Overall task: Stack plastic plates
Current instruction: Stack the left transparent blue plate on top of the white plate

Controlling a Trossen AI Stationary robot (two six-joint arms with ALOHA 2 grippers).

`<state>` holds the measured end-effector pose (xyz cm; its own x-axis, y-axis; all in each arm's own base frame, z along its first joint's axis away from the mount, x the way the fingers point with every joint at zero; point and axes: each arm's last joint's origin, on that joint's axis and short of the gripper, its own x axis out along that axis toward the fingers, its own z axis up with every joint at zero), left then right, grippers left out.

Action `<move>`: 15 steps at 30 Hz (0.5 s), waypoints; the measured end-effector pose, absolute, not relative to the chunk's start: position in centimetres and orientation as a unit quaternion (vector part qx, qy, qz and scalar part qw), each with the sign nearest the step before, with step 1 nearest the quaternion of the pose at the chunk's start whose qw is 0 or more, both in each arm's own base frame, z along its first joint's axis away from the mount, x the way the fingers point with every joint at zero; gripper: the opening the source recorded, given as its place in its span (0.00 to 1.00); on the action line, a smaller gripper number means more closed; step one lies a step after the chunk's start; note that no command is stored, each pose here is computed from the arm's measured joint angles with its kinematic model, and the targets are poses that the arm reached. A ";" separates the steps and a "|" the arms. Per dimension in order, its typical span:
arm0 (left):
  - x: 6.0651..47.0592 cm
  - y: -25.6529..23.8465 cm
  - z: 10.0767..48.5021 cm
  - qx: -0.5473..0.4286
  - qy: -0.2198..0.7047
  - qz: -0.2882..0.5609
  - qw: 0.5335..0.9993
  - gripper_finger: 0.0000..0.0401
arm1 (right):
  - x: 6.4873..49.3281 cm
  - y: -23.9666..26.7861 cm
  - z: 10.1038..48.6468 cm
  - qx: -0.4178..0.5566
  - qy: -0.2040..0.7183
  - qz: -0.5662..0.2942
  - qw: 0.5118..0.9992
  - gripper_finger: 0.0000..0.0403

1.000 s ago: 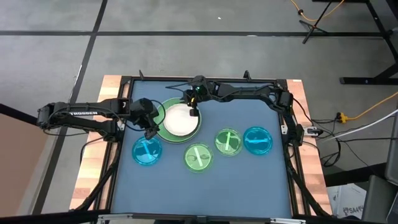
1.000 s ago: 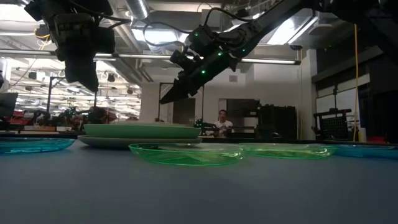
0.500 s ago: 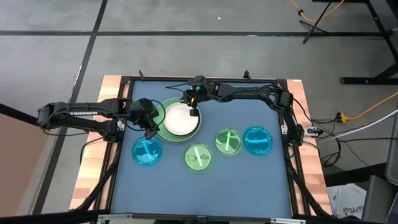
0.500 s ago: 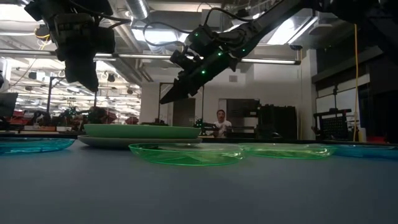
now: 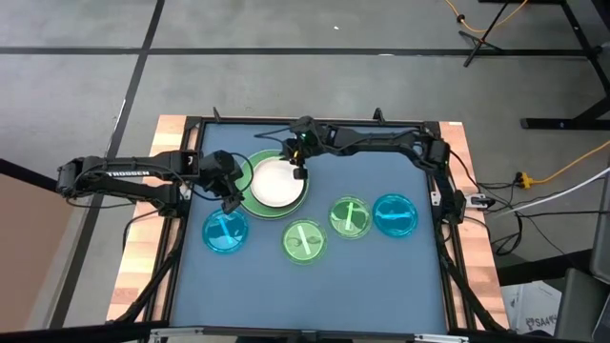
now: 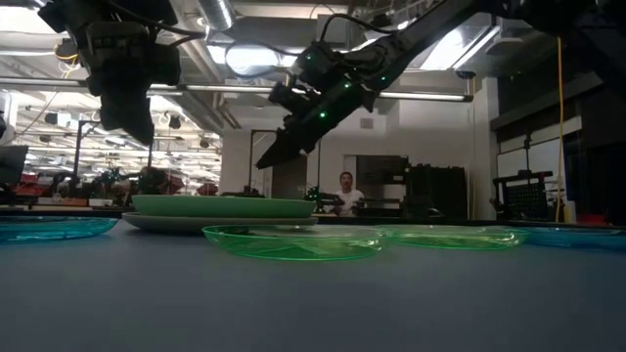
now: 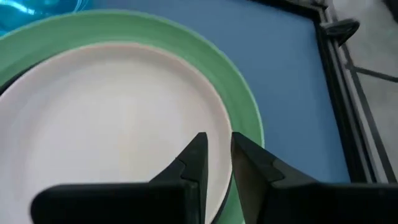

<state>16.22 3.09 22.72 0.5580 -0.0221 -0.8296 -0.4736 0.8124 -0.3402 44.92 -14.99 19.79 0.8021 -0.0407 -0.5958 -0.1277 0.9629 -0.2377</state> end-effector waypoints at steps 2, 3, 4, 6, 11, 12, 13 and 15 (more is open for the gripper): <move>16.1 3.1 22.7 -0.276 0.454 0.136 0.836 0.21 | 44.7 -14.9 19.9 -0.137 0.321 0.027 0.937 0.15; 16.1 3.0 22.6 -0.276 0.459 0.137 0.833 0.21 | 44.5 -14.9 20.1 -0.138 0.328 0.030 0.934 0.15; 16.0 3.0 22.5 -0.279 0.464 0.139 0.829 0.21 | 44.3 -14.8 20.2 -0.140 0.336 0.033 0.931 0.15; 15.7 3.0 22.4 -0.287 0.473 0.145 0.820 0.21 | 44.0 -14.7 20.8 -0.150 0.340 0.031 0.928 0.15; 15.0 2.8 22.0 -0.310 0.503 0.168 0.789 0.21 | 43.1 -14.5 22.4 -0.182 0.354 0.027 0.917 0.15; 14.9 2.8 22.0 -0.314 0.509 0.175 0.782 0.21 | 42.9 -14.4 22.8 -0.187 0.355 0.025 0.915 0.15; 14.7 2.8 21.9 -0.315 0.515 0.182 0.776 0.21 | 42.7 -14.4 23.2 -0.197 0.356 0.023 0.913 0.15; 14.4 2.8 21.8 -0.316 0.525 0.201 0.764 0.21 | 42.3 -14.3 24.0 -0.207 0.360 0.019 0.909 0.15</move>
<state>14.40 2.81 21.76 0.3674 -0.0239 -0.9298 -0.6394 0.7194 -0.2712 42.26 -14.27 23.99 0.7399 -0.1145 -0.6628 -0.1836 0.9136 -0.3628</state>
